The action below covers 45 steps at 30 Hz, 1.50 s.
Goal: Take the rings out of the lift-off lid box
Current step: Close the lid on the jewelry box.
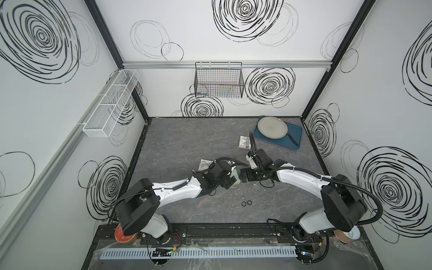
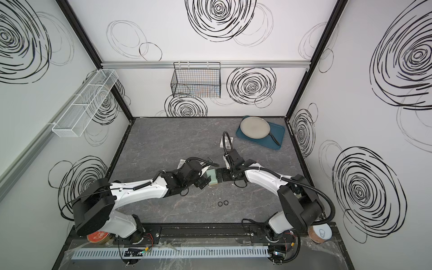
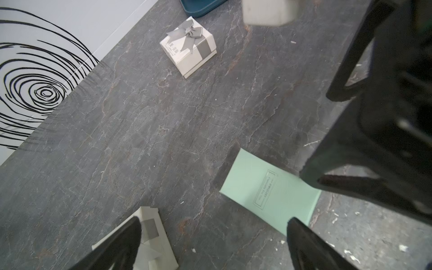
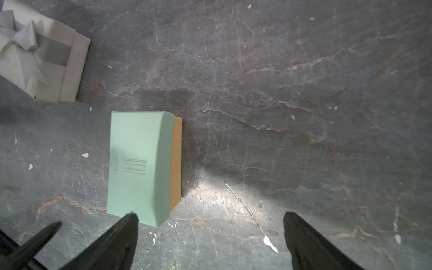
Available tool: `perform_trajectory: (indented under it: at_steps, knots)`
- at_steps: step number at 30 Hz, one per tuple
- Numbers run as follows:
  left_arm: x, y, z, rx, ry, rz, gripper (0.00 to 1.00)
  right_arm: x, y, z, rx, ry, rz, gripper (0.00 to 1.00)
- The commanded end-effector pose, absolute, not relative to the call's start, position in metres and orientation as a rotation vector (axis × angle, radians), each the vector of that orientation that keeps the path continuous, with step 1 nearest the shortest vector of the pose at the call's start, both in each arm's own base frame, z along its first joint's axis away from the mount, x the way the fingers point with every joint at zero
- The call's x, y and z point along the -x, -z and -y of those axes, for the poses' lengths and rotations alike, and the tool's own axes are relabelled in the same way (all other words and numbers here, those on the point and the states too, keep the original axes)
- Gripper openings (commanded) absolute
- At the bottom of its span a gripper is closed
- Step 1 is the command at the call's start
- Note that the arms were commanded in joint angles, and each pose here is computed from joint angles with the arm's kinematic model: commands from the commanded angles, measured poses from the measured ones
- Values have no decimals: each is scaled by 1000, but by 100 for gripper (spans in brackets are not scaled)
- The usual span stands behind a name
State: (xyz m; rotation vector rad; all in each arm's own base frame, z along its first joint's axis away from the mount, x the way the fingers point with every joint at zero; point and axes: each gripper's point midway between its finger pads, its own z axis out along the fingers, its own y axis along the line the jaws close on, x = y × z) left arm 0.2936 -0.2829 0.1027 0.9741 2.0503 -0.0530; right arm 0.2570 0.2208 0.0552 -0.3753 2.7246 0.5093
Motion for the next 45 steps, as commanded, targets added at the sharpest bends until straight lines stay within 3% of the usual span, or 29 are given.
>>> perform_trajectory:
  at_steps: [1,28,45]
  knots:
    - [-306,-110,287,-935,46,-2047,100,-260,-62,-227,396,-563,-2675,100]
    - [-315,-68,277,-919,62,-2133,100,-258,-21,-228,376,-545,-2768,100]
    - [-312,-46,271,-931,44,-2184,100,-264,-23,-223,363,-480,-2773,100]
